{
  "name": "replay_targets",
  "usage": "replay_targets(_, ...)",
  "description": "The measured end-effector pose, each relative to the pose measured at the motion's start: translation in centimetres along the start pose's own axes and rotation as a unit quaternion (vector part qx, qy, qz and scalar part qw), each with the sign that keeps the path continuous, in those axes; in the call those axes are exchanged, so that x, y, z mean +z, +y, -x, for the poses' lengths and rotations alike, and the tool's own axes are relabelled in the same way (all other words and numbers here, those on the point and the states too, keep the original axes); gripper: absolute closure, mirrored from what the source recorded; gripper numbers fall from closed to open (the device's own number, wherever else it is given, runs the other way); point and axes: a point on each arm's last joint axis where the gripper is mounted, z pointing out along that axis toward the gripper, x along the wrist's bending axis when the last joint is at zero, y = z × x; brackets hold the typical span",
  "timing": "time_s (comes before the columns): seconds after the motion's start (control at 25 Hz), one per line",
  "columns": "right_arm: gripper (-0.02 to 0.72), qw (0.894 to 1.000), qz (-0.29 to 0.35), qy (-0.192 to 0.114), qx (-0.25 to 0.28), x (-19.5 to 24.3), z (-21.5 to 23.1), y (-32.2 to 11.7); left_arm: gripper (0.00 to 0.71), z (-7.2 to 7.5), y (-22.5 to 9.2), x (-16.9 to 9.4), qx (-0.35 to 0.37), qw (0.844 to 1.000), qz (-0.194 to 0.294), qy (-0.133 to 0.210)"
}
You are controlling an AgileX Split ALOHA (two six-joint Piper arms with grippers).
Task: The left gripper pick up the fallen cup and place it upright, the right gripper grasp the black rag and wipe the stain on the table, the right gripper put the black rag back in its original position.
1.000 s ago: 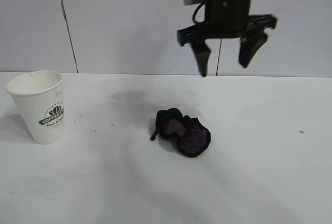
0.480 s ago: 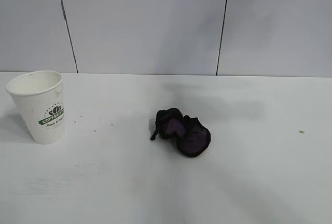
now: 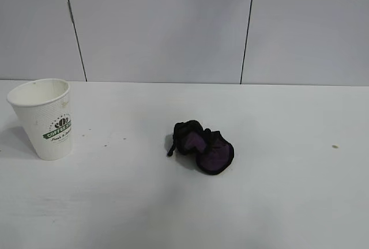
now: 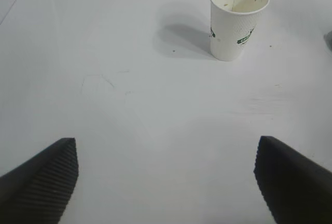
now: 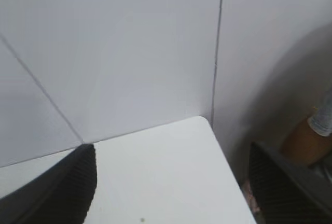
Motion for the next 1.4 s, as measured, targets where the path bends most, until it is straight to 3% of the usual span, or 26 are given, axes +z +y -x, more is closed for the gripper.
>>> replay_targets(0.16, 0.146, 0.998, -0.001, 0.070, -0.004, -4.1, -0.1, -6.9, 0.046, 0.0, 0.0, 0.0, 0.000, 1.000, 0.000, 0.000)
replay_targets(0.28, 0.146, 0.995, -0.020, 0.095, -0.008, -4.5, 0.1, -12.3, 0.046, 0.0, 0.0, 0.0, 0.000, 1.000, 0.000, 0.000)
replay_targets(0.44, 0.146, 0.995, -0.045, 0.089, -0.017, -3.4, 0.6, -18.5, 0.046, 0.0, 0.0, 0.0, 0.000, 1.000, 0.000, 0.000)
replay_targets(0.64, 0.146, 0.994, -0.074, 0.070, -0.025, -0.6, 1.0, -22.5, 0.046, 0.0, 0.0, 0.0, 0.000, 1.000, 0.000, 0.000)
replay_targets(0.84, 0.146, 0.993, -0.097, 0.064, -0.028, 2.2, 0.9, -24.4, 0.046, 0.0, 0.0, 0.0, 0.000, 1.000, 0.000, 0.000)
replay_targets(1.12, 0.146, 0.985, -0.147, 0.080, -0.042, 4.4, 0.9, -26.9, 0.046, 0.0, 0.0, 0.0, 0.000, 1.000, 0.000, 0.000)
replay_targets(1.4, 0.146, 0.986, -0.142, 0.081, -0.042, 4.7, 0.8, -27.1, 0.046, 0.0, 0.0, 0.0, 0.000, 1.000, 0.000, 0.000)
